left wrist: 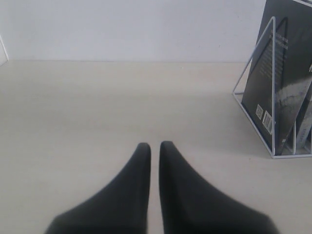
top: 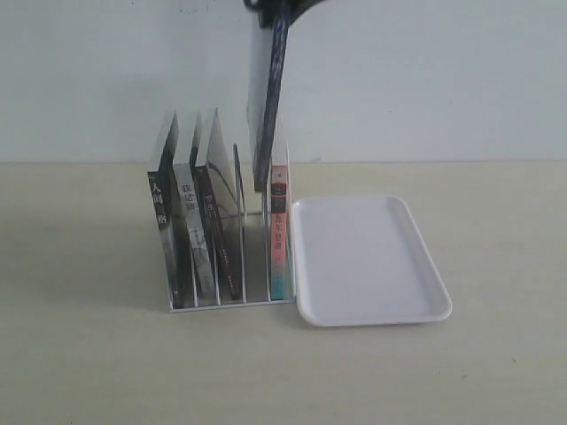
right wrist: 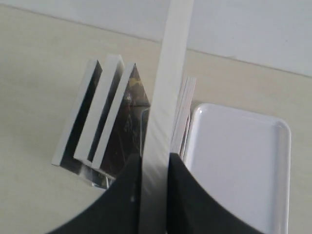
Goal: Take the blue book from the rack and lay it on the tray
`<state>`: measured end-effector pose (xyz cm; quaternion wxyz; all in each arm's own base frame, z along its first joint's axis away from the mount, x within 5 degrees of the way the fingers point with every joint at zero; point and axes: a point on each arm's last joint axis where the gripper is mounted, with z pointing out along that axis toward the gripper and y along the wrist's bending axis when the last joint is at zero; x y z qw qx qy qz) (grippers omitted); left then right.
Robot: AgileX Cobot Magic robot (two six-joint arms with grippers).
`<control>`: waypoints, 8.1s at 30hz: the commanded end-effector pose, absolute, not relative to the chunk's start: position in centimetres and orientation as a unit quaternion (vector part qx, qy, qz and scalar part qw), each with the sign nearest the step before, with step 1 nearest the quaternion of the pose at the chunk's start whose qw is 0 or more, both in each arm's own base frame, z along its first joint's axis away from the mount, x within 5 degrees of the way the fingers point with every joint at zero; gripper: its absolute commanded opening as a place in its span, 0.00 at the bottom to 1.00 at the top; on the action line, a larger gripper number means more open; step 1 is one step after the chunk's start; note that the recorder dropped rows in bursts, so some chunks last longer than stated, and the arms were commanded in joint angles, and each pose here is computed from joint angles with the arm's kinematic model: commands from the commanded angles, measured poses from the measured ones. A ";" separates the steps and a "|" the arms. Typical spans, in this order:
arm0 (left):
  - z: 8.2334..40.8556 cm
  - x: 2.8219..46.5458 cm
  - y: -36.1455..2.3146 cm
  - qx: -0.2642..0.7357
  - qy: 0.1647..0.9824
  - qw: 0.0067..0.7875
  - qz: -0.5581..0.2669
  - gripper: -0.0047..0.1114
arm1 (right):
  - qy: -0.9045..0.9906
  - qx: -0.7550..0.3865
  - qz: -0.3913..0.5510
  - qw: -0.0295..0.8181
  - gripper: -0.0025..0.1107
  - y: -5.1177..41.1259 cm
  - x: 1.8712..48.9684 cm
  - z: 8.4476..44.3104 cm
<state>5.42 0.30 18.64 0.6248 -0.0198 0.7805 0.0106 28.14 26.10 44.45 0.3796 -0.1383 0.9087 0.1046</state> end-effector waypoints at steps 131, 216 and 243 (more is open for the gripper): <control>18.6 5.4 0.3 -0.015 0.780 0.626 0.010 0.09 | 0.910 -0.373 -0.009 0.178 0.02 13.9 26.1 21.6; 18.6 5.4 0.3 -0.015 0.780 0.626 0.010 0.09 | 0.772 -0.134 0.029 0.621 0.02 1.1 5.3 18.5; 18.6 5.4 0.3 -0.015 0.780 0.626 0.010 0.09 | 0.785 -0.070 0.012 0.615 0.02 0.5 5.3 18.3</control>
